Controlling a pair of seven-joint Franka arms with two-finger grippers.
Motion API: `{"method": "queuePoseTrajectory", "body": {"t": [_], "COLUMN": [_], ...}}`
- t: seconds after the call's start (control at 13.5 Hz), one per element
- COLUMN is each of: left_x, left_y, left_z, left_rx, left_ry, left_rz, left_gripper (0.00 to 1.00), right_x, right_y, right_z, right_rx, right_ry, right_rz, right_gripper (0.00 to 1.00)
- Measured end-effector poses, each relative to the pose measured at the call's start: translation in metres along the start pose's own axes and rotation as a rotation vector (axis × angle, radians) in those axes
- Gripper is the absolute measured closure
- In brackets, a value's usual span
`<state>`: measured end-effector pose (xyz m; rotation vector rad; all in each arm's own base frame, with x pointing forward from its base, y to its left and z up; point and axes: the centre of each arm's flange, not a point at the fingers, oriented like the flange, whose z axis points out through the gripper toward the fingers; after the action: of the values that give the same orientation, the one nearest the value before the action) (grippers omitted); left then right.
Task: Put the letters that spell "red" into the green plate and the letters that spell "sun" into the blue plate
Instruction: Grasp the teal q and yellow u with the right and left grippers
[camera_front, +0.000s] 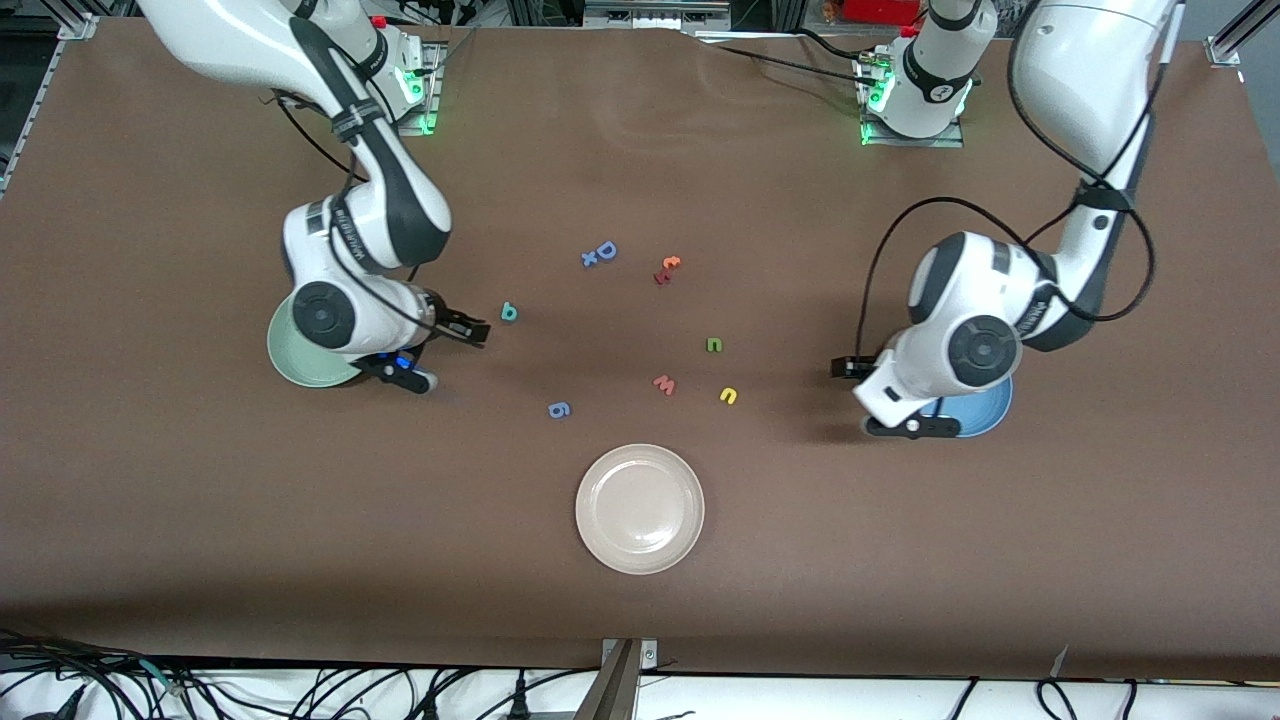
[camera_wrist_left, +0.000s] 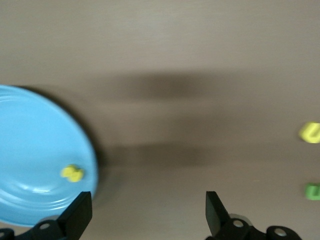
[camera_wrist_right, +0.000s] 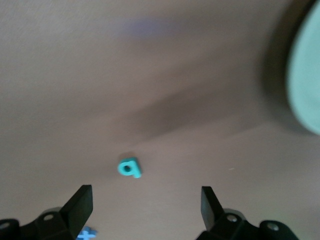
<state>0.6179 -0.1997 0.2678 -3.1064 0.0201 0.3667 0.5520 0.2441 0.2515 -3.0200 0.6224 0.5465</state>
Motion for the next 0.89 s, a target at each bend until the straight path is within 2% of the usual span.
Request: {"method": "queuePoseTrajectory", "body": {"t": [0.22,0.44,0.67,0.89], "left_x": [0.014,0.032,0.033,0.028], "left_y": [0.051,0.083,0.115,0.137], "left_z": [0.006,0.017,0.033,0.045], "left_rx": [-0.032,-0.058,-0.079,-0.086], "left_ry": [0.019,0.072,0.129,0.150], "left_rz": [0.022,0.057,0.099,0.129], "left_gripper": [0.00,0.00,0.00,0.00], "right_x": [-0.016,-0.021,-0.026,-0.038], "right_y": [-0.009,0.003,0.005,-0.006], "right_z": [0.039,0.072,0.084,0.089], "right_rx": [0.013,0.010,0.027,0.050], "right_ry": [0.038,0.045,0.063,0.076], "right_rz": [0.023,0.032,0.048,0.065], "right_gripper": [0.04,0.03,0.03,0.03]}}
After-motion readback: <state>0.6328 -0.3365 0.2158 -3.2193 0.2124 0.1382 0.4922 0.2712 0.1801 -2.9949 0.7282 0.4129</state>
